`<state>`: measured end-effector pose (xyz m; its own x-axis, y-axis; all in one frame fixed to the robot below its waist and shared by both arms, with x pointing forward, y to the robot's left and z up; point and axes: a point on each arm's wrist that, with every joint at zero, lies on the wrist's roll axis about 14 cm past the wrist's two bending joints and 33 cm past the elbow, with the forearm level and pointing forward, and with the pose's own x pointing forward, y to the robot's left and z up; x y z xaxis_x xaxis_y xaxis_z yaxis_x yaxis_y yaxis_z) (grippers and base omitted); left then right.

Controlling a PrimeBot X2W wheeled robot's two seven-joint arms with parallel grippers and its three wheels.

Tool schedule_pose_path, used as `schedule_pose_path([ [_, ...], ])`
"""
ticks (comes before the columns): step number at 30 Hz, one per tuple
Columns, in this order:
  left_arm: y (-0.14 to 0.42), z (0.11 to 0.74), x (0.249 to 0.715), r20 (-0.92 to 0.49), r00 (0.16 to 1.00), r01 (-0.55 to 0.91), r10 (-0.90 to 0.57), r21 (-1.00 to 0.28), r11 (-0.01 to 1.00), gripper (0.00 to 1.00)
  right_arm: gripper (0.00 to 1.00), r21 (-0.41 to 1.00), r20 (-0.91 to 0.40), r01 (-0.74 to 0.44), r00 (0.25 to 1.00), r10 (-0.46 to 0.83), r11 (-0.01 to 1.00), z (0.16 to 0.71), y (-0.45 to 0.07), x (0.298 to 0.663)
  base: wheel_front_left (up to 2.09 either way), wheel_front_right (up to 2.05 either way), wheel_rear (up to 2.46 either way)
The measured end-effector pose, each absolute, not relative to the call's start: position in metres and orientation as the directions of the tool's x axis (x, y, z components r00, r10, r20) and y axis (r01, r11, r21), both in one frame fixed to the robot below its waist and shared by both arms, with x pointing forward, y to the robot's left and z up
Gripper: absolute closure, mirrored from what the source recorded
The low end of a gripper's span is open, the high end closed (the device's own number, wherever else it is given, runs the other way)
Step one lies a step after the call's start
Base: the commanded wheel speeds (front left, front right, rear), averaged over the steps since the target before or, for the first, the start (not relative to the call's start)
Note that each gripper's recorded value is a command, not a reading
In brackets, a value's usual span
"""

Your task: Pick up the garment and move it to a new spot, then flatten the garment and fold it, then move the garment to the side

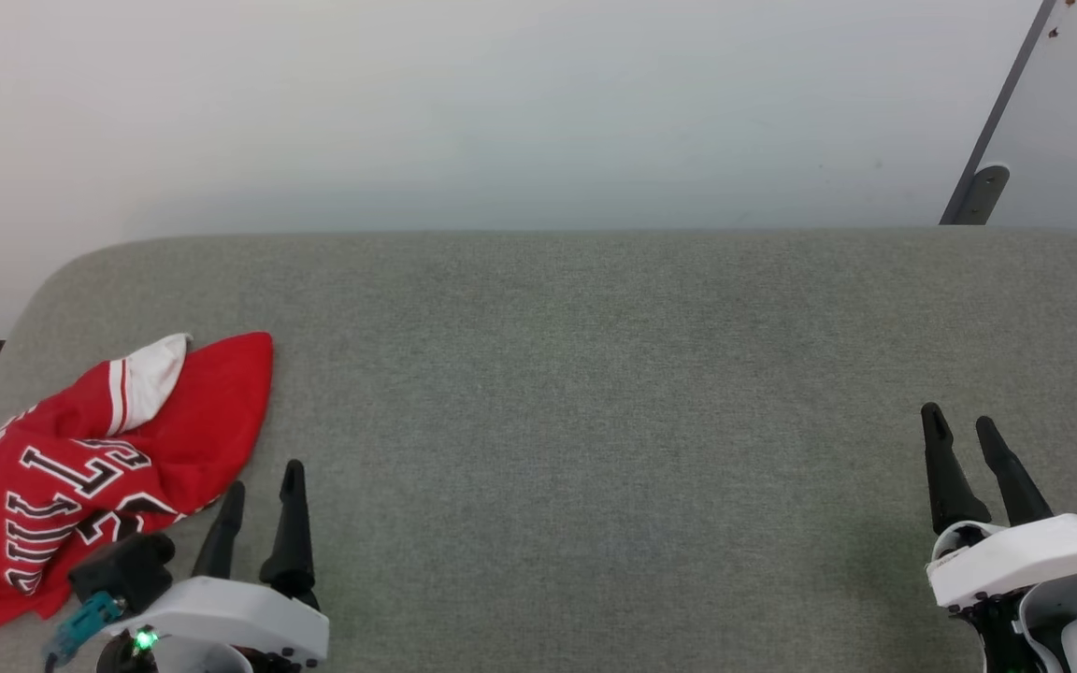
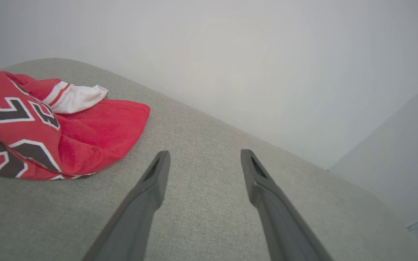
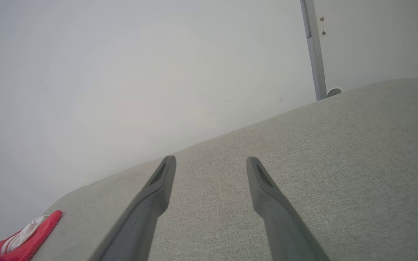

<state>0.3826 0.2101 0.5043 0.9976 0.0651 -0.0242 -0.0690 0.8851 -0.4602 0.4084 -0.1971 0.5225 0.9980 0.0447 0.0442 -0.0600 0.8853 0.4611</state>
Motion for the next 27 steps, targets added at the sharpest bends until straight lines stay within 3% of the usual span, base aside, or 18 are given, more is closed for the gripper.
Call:
schedule_pose_path([
  [27, 0.2096, 0.5098, 0.3799, 0.032, 0.998, -0.048, 0.056, -0.201, 0.978, 0.0, 0.0, 0.241, 0.084, -0.072, 0.995, 0.053, 0.968, 0.5285, -0.1993, 0.4137, 0.0, 0.0, 0.0],
])
